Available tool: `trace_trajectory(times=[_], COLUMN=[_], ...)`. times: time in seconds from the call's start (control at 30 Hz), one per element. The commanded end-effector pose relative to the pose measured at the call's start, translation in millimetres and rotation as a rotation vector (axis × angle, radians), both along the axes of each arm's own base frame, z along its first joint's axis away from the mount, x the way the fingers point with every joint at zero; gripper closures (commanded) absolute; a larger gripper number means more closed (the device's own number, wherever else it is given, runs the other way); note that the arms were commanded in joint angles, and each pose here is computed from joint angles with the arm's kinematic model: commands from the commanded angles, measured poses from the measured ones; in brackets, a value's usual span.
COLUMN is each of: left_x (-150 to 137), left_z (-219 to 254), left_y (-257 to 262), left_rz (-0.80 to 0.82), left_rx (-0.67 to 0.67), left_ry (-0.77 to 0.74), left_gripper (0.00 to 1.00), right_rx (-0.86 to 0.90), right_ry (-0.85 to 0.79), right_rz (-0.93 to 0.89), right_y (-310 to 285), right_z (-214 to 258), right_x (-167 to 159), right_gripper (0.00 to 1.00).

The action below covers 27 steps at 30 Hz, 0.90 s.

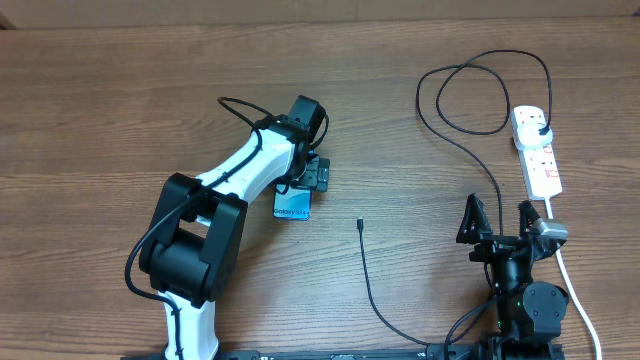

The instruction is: Plug charger to phone and switch on socket

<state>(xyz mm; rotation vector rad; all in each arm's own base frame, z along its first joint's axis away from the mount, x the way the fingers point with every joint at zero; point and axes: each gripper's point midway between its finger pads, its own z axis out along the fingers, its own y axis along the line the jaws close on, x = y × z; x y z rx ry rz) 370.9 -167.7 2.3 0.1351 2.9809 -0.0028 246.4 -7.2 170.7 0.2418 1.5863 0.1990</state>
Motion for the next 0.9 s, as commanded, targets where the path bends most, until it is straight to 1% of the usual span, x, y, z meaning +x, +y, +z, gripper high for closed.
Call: trace_trajectory(times=[0.0, 0.2, 0.3, 0.67, 0.87], left_x=[-0.6, -6.3, -7.0, -8.2, -13.7], left_z=[-3.2, -3.9, -3.9, -5.1, -5.7], left_y=[-2.6, -1.3, -2.1, -2.2, -9.0], left_rz=[-0.006, 0.037, 0.036, 0.034, 0.028], left_rx=[-0.007, -0.002, -0.002, -0.002, -0.043], left_ry=[0.007, 0.028, 0.029, 0.032, 0.061], left_gripper=[0.00, 0.04, 0.01, 0.01, 0.00], right_rx=[-0.001, -0.001, -0.001, -0.001, -0.001], right_ry=[-0.005, -0.005, -0.005, -0.005, -0.005], right_rz=[0.006, 0.006, 0.006, 0.006, 0.006], right_y=[1.3, 1.3, 1.3, 1.3, 1.3], right_z=[-1.4, -1.4, -1.4, -1.4, -1.4], right_x=[0.1, 0.1, 0.1, 0.1, 0.1], right_gripper=[0.00, 0.00, 0.00, 0.00, 0.00])
